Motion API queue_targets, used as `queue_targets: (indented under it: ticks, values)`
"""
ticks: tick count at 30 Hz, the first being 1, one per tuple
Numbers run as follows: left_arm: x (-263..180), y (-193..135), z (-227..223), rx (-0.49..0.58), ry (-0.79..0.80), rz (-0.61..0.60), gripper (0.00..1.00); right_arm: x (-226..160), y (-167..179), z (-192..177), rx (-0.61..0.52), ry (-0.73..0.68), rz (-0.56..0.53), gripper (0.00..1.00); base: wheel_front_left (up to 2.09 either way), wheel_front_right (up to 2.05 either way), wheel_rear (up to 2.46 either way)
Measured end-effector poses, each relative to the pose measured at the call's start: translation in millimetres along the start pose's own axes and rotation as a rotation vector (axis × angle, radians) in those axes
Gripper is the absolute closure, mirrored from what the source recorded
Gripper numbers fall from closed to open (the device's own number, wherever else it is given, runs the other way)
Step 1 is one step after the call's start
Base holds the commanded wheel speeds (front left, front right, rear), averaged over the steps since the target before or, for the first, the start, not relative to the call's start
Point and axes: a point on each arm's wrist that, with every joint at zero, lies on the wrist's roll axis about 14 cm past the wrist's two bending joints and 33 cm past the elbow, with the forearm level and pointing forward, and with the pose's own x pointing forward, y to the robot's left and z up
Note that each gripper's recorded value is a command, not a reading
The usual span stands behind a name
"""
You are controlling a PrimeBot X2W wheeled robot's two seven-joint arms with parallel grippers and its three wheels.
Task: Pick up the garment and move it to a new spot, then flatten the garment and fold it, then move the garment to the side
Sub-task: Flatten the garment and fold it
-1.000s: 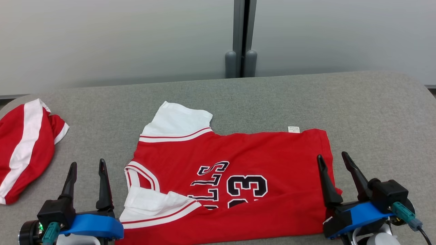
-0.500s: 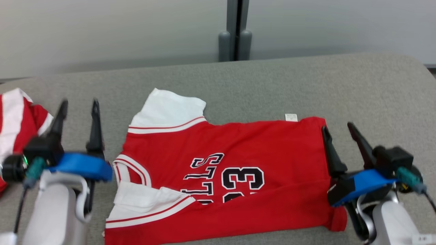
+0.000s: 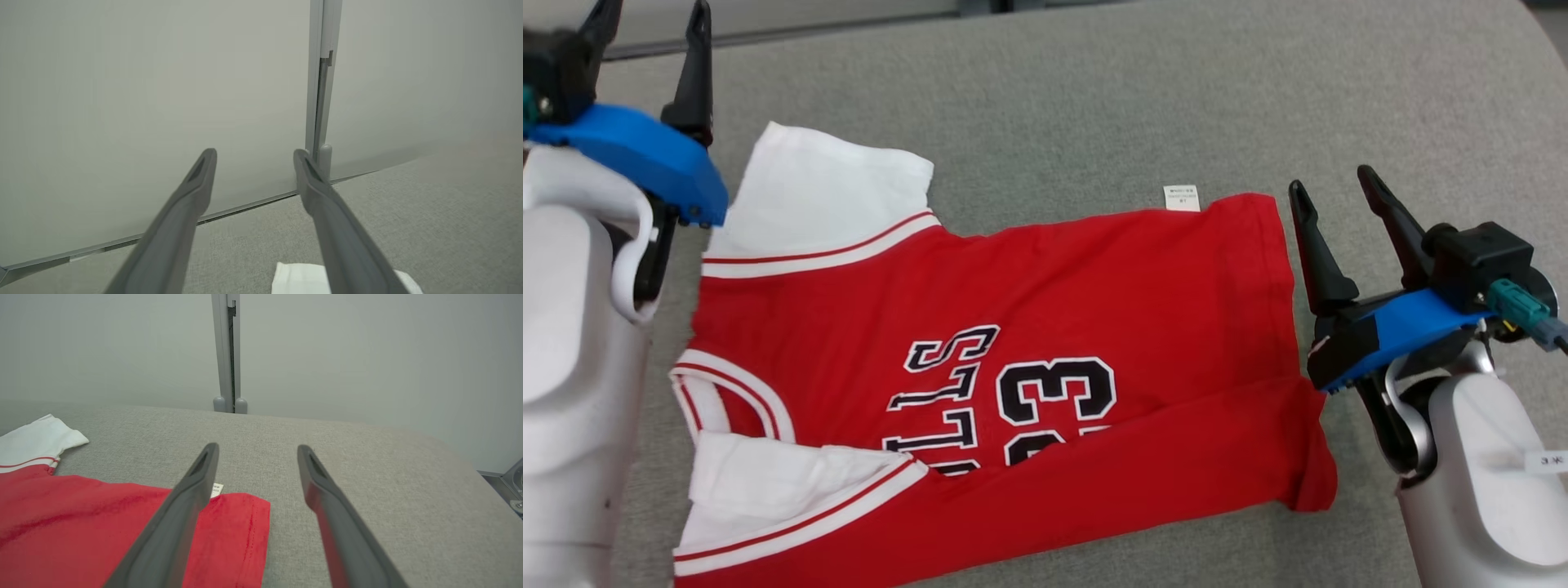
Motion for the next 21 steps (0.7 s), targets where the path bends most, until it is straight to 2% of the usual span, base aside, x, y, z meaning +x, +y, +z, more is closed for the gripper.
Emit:
queue_targets:
  ticks: [6,12,21]
  values:
    - [26.0,-10.5,-46.1,-0.002,0.172,-0.067,0.00,8.4,-4.4,-15.4,0.005,0.025,-0.010,0.00,0.00,0.00,0.00]
    - [25.6,-19.7,-98.3,-0.031,0.360,-0.105,0.00,12.6,-8.2,-23.6,0.006,0.035,-0.019,0.00,0.00,0.00,0.00]
    - [17.7,-30.2,-147.4,-0.113,0.490,-0.130,0.00,16.9,-13.1,-36.6,0.010,0.060,-0.030,0.00,0.00,0.00,0.00]
